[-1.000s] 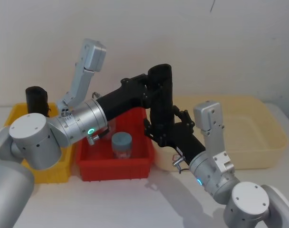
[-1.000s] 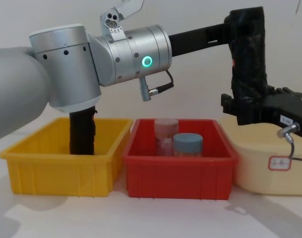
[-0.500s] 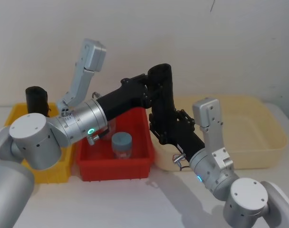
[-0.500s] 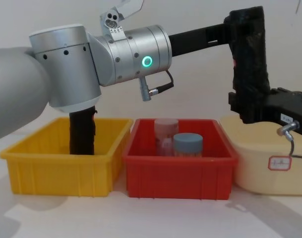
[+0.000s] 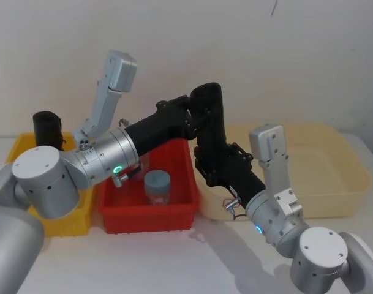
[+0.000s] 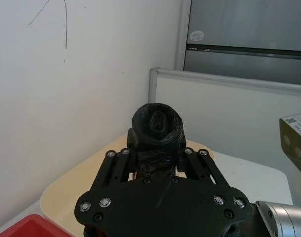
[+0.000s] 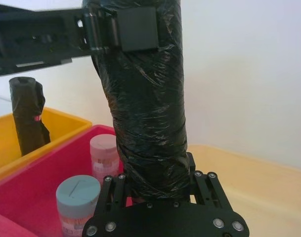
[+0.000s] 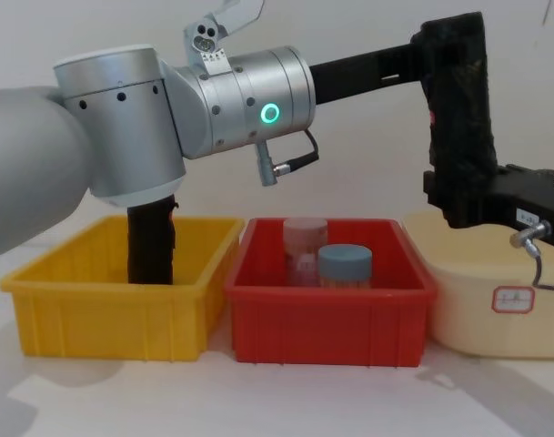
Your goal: Pick up the garbage bag with the one hand and transfer it to the other hand.
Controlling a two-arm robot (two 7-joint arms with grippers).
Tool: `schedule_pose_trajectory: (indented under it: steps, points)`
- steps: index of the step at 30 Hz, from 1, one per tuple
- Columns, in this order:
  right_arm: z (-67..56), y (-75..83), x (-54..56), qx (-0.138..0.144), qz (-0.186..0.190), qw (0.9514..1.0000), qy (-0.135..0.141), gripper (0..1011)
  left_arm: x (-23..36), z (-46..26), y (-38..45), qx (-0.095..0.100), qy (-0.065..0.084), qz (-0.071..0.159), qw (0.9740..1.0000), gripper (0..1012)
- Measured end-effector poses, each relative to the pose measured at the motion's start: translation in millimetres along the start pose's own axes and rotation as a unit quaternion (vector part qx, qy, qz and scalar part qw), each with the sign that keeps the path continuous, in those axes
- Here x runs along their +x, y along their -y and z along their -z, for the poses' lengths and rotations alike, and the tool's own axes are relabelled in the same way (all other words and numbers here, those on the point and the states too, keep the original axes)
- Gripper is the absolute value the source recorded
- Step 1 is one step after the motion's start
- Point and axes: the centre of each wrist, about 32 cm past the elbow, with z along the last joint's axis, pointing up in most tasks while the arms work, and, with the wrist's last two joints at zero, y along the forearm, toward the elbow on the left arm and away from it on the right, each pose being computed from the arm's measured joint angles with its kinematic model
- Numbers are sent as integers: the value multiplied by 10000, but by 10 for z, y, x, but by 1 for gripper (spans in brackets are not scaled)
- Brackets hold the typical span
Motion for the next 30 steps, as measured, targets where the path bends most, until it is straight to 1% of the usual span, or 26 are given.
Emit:
schedule_pose_trajectory:
  steps: [1, 2, 5, 6, 7, 8, 9, 12, 13, 14, 16, 19, 20, 21, 22, 30]
  points:
    - [-1, 1, 2, -6, 2, 10000, -4, 568, 0, 0, 0, -1, 0, 0, 10000, 391]
    - [1, 4, 5, -25, 3, 10000, -11, 568, 1, -1, 0, -4, 0, -1, 10000, 437]
    - [-3, 9, 11, -33, 10, 10000, -23, 569, 1, -1, 0, -6, 0, -1, 10000, 532]
    - [-4, 9, 11, -34, 11, 10000, -28, 569, 1, -1, -1, -5, -1, -1, 10000, 545]
    - [-8, 10, 13, -34, 14, 10000, -38, 568, 1, -1, 0, -6, 0, -1, 10000, 589]
    - [-9, 11, 14, -35, 16, 10000, -45, 568, 0, -1, 0, -6, 0, 0, 10000, 600]
    - [-10, 12, 16, -37, 19, 10000, -51, 568, 1, -1, -1, -6, 0, -1, 10000, 648]
    - [-18, 11, 24, -51, 38, 9999, -94, 567, 1, -1, 0, -6, 0, 0, 10000, 726]
    - [-19, 11, 26, -59, 46, 9999, -109, 568, 0, -1, 0, -6, 0, 0, 10000, 782]
    - [-21, 9, 29, -63, 56, 9999, -124, 568, 0, 0, 0, -5, 0, 1, 10000, 782]
    - [-39, -3, 52, -80, 108, 9998, -178, 568, 0, -1, 0, -5, 0, 0, 10000, 871]
    - [-50, -20, 83, -113, 184, 9995, -228, 568, 0, -1, 0, -5, 0, 1, 10000, 918]
    - [-52, -24, 91, -126, 204, 9994, -241, 568, 0, -1, 0, -5, 0, 0, 10000, 963]
    - [-63, -42, 123, -155, 279, 9991, -275, 568, 0, -1, 0, -4, 0, 1, 10000, 985]
    - [-67, -51, 137, -166, 311, 9990, -288, 568, 0, 0, 0, -4, 0, 1, 10000, 1001]
    - [-135, -163, 352, -275, 745, 9960, -420, 568, 0, -1, 0, -3, 1, 1, 10000, 1000]
